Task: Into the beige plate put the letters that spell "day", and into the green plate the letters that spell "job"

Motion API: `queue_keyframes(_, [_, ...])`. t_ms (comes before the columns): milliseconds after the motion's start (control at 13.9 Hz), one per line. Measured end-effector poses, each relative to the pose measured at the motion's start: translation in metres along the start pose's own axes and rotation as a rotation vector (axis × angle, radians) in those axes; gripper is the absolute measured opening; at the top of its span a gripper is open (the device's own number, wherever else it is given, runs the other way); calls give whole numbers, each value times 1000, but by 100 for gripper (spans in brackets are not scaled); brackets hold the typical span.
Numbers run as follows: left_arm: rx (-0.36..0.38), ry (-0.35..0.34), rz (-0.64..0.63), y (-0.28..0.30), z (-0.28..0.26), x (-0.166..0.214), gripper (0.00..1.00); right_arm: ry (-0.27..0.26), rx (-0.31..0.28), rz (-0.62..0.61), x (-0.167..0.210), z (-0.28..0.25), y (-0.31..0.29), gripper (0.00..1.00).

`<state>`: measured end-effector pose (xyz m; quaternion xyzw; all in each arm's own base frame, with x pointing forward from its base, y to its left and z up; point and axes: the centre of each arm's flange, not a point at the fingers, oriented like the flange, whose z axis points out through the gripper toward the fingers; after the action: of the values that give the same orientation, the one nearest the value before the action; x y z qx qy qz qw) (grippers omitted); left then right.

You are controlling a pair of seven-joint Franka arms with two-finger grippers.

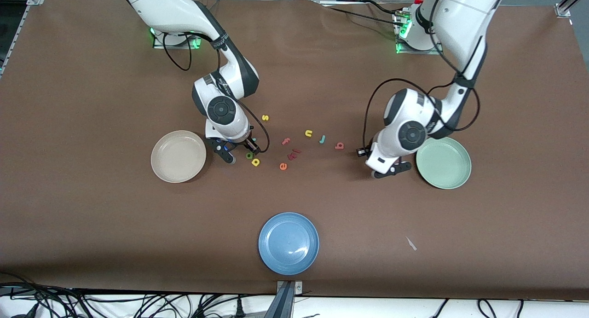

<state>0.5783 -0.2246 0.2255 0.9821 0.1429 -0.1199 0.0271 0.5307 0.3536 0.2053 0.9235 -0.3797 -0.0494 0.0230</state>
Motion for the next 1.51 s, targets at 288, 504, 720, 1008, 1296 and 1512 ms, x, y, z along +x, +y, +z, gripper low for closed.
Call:
queue_keyframes(288, [1, -46, 82, -85, -65, 30, 26, 0, 0, 13, 0, 11, 7, 77])
queue_keyframes(504, [97, -23, 157, -168, -69, 64, 26, 0, -1, 17, 0, 20, 10, 67])
queue_keyframes(720, [112, -16, 197, -226, -42, 95, 26, 2, 8, 18, 0, 24, 10, 61])
queue_keyframes(1008, [155, -30, 233, -257, 9, 117, 26, 0, 8, 20, -3, 31, 9, 61])
queue_keyframes(1296, [146, 1, 246, -256, -7, 127, 61, -4, 14, 18, -11, 30, 7, 52])
queue_keyframes(1512, [73, 8, 232, -207, -46, 119, 93, -3, 19, 20, -13, 29, 5, 37])
